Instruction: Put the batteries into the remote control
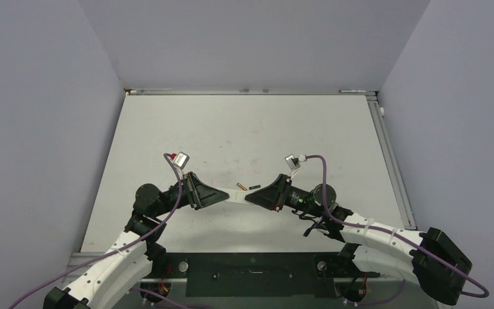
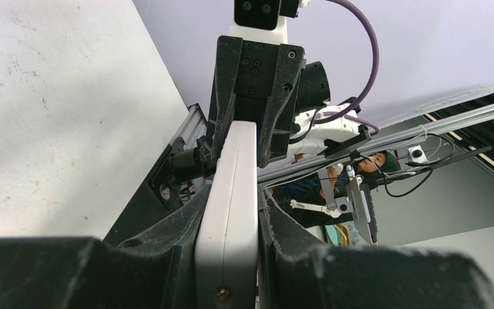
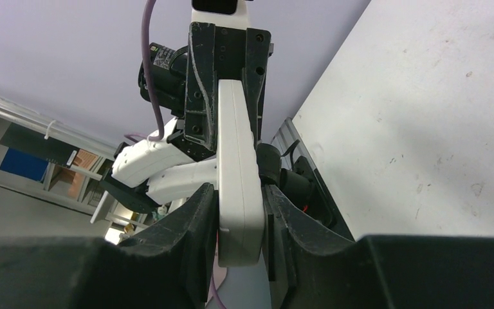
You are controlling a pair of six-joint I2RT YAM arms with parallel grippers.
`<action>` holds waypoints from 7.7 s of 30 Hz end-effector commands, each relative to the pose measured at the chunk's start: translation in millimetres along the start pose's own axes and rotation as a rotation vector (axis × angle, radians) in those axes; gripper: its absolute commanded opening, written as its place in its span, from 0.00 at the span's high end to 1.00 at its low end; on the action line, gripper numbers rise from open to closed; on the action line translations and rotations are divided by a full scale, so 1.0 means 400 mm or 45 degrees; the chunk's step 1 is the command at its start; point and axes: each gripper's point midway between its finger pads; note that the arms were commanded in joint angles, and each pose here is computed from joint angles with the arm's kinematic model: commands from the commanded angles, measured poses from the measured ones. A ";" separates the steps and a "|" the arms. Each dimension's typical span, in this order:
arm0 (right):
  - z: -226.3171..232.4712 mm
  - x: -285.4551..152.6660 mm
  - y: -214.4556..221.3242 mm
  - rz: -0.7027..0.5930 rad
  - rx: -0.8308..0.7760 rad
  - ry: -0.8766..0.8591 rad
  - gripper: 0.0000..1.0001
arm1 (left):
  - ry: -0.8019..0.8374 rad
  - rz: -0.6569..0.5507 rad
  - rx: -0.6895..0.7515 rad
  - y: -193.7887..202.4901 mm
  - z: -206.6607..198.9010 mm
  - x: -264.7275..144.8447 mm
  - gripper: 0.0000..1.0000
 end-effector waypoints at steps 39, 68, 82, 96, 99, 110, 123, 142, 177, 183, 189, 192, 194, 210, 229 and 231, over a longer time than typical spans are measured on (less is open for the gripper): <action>0.043 -0.037 -0.014 -0.064 -0.067 -0.043 0.79 | 0.027 -0.004 0.059 -0.010 -0.021 0.001 1.00; 0.035 -0.051 -0.015 -0.068 -0.082 0.014 0.73 | 0.018 0.008 0.077 -0.015 -0.024 0.006 1.00; 0.029 -0.063 -0.011 -0.070 -0.086 0.039 0.73 | -0.002 0.015 0.093 -0.016 -0.015 0.010 1.00; 0.027 -0.066 -0.009 -0.063 -0.093 0.056 0.71 | -0.007 0.026 0.093 -0.016 -0.012 0.012 1.00; 0.028 -0.068 -0.009 -0.063 -0.095 0.057 0.72 | -0.013 0.029 0.097 -0.015 -0.009 0.013 1.00; 0.028 -0.077 -0.009 -0.064 -0.110 0.079 0.77 | -0.044 0.046 0.101 -0.012 0.008 0.015 1.00; 0.024 -0.080 -0.009 -0.052 -0.135 0.118 0.79 | -0.084 0.064 0.113 -0.013 0.023 0.019 1.00; 0.037 -0.092 -0.011 -0.063 -0.133 0.109 0.91 | -0.131 0.068 0.136 -0.021 0.040 0.022 1.00; -0.180 -0.172 -0.205 -0.147 -0.559 1.016 0.91 | -0.342 0.122 0.102 0.004 0.152 0.001 1.00; -0.275 -0.196 -0.255 -0.106 -0.530 1.146 0.91 | -0.353 0.136 0.072 0.018 0.172 -0.005 1.00; -0.359 -0.227 -0.293 -0.092 -0.407 1.190 0.91 | -0.355 0.145 0.050 0.029 0.182 -0.008 1.00; -0.395 -0.248 -0.315 -0.113 -0.340 1.202 0.92 | -0.358 0.150 0.041 0.033 0.188 -0.010 1.00; -0.414 -0.263 -0.331 -0.130 -0.299 1.204 0.92 | -0.361 0.153 0.033 0.036 0.194 -0.010 1.00; -0.566 -0.340 -0.399 -0.282 -0.004 1.154 0.92 | -0.350 0.159 -0.005 0.037 0.214 0.001 1.00; -0.684 -0.353 -0.436 -0.369 0.136 1.136 0.89 | -0.350 0.180 -0.026 0.041 0.233 0.009 1.00; -0.693 -0.356 -0.437 -0.371 0.145 1.139 0.88 | -0.351 0.179 -0.028 0.042 0.235 0.009 1.00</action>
Point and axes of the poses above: each gripper's point midway between its finger pads, its own x axis out along the fingers, its own z axis along the line the jaws close on, y = z × x, and after that the axes turned 3 degrees about x, right-handed
